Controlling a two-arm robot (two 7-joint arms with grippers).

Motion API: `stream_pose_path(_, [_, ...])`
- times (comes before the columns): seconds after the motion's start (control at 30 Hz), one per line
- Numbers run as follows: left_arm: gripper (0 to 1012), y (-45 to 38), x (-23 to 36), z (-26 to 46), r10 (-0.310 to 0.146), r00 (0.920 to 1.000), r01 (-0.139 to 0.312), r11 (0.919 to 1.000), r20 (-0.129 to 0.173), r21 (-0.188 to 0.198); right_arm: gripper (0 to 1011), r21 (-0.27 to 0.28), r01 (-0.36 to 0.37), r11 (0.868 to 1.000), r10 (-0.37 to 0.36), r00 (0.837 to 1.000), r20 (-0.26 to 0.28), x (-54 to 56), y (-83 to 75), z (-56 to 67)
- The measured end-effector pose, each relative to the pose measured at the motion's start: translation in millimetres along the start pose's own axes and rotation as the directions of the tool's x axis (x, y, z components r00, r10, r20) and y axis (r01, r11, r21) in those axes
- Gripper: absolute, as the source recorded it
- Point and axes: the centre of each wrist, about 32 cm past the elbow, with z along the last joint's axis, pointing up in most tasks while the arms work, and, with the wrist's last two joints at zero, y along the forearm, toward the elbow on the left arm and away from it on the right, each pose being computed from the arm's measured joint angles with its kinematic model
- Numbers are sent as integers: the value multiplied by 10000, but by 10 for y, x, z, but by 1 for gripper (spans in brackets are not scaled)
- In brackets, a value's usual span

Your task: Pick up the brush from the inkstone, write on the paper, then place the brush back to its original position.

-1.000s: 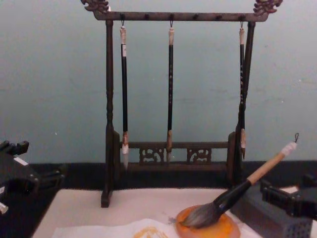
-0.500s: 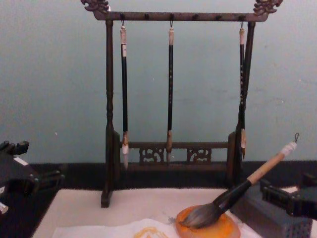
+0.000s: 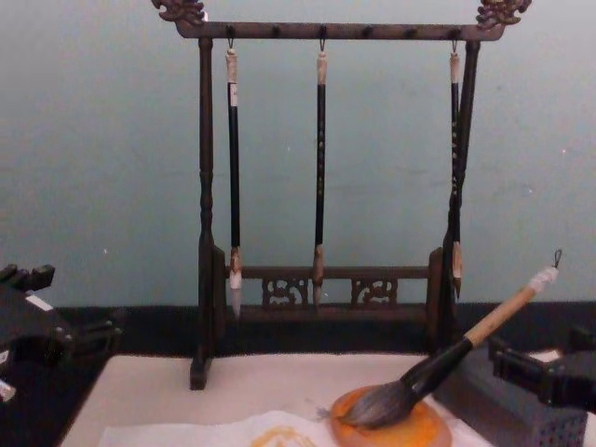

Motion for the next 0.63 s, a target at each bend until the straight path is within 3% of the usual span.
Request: stream_pose_path(0.63, [1001, 0, 0, 0, 0, 10000, 0, 10000, 1, 0, 1000, -1, 1, 10000, -1, 10000, 1, 0, 0, 0])
